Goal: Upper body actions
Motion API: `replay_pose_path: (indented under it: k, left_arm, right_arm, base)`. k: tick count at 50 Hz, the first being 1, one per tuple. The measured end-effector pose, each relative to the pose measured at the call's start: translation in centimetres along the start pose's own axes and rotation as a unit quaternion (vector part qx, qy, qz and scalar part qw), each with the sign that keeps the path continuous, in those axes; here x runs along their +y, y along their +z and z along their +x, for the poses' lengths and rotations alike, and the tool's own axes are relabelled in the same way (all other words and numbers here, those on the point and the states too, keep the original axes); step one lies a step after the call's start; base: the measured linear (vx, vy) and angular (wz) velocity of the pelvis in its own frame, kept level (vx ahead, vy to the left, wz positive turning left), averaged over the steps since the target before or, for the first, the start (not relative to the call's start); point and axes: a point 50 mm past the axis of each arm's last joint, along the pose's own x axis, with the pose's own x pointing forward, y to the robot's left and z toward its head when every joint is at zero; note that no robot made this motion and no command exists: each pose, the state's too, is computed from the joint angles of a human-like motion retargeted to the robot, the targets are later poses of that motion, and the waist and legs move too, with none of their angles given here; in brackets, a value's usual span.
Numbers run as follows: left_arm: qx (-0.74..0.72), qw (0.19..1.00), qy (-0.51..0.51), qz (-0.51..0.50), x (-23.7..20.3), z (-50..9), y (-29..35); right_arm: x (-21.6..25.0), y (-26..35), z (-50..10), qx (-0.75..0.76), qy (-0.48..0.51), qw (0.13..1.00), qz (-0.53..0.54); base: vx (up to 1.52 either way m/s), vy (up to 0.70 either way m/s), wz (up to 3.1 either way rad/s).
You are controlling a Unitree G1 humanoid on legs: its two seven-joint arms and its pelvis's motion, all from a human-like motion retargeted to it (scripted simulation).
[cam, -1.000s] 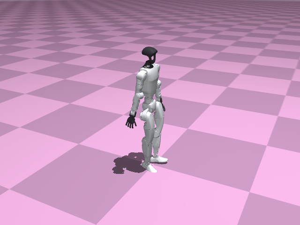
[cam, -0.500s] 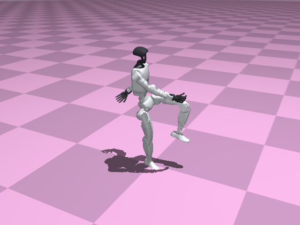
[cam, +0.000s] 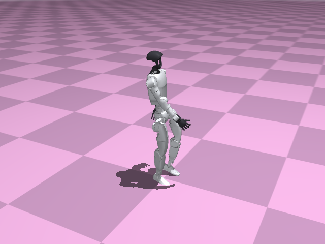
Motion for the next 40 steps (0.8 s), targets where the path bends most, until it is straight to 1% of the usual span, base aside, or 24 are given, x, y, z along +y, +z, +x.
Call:
replay_pose_path:
  k: [3, 5, 10, 13, 17, 20, 21, 23, 25, 28, 30, 33, 35, 40]
  left_arm:
    - [-0.018, 1.0, 0.003, -0.003, 0.0, -0.1, 1.2]
    - [-0.028, 1.0, 0.002, 0.007, -0.1, -0.2, 2.0]
    - [-0.055, 0.997, 0.015, 0.049, -0.1, -0.5, 4.4]
    - [-0.046, 0.996, 0.028, 0.065, -0.2, -0.7, 4.9]
    - [-0.043, 0.994, 0.051, 0.081, -0.6, -0.8, 5.4]
    - [-0.055, 0.991, 0.072, 0.096, -0.8, -0.9, 6.1]
    - [-0.072, 0.989, 0.083, 0.096, -1.3, -0.9, 6.7]
    - [-0.134, 0.982, 0.093, 0.092, -2.6, -1.3, 8.9]
    - [-0.233, 0.966, 0.079, 0.084, -4.6, -2.4, 12.7]
    - [-0.362, 0.929, 0.04, 0.071, -8.4, -5.8, 19.2]
    - [-0.468, 0.882, 0.008, 0.059, -11.1, -10.6, 25.1]
    - [-0.579, 0.814, -0.005, 0.038, -12.7, -17.9, 31.1]
    - [-0.649, 0.761, -0.012, 0.024, -13.2, -23.7, 34.3]
    - [-0.734, 0.679, -0.007, 0.022, -13.5, -32.3, 37.1]
  right_arm:
    - [1.1, -5.1, -1.0, 0.087, 0.013, 0.995, 0.053]
    - [1.4, -7.4, -1.7, 0.124, 0.009, 0.989, 0.084]
    - [0.8, -9.8, -2.8, 0.143, -0.017, 0.982, 0.123]
    - [0.4, -11.8, -3.8, 0.156, -0.028, 0.977, 0.142]
    - [0.5, -15.0, -5.6, 0.207, -0.042, 0.964, 0.164]
    - [0.9, -17.2, -7.0, 0.242, -0.049, 0.956, 0.157]
    - [1.1, -18.2, -7.7, 0.254, -0.052, 0.955, 0.141]
    - [1.3, -20.0, -9.1, 0.281, -0.058, 0.953, 0.097]
    - [1.0, -21.7, -10.7, 0.314, -0.071, 0.946, 0.041]
    - [0.9, -24.7, -14.0, 0.385, -0.094, 0.918, -0.007]
    - [1.1, -27.2, -17.3, 0.455, -0.103, 0.884, -0.008]
    - [2.1, -29.8, -21.3, 0.533, -0.106, 0.838, 0.035]
    - [3.8, -31.6, -24.8, 0.588, -0.116, 0.795, 0.093]
    - [6.6, -33.4, -29.7, 0.637, -0.174, 0.727, 0.19]
  base:
    - [0.14, 0.11, 0.7]
    - [0.06, 0.09, 0.8]
    - [0.02, 0.13, 0.68]
    - [0.13, 0.18, -0.13]
    - [0.13, 0.21, -0.26]
    - [0.15, 0.22, 0.06]
    - [0.16, 0.22, 0.03]
    - [0.07, 0.17, -0.36]
    - [-0.05, 0.2, -0.44]
    - [-0.08, 0.27, -0.13]
    - [-0.15, 0.31, 0.33]
    - [-0.12, 0.14, 0.45]
    - [0.01, 0.02, 0.38]
    - [0.03, -0.08, 0.18]
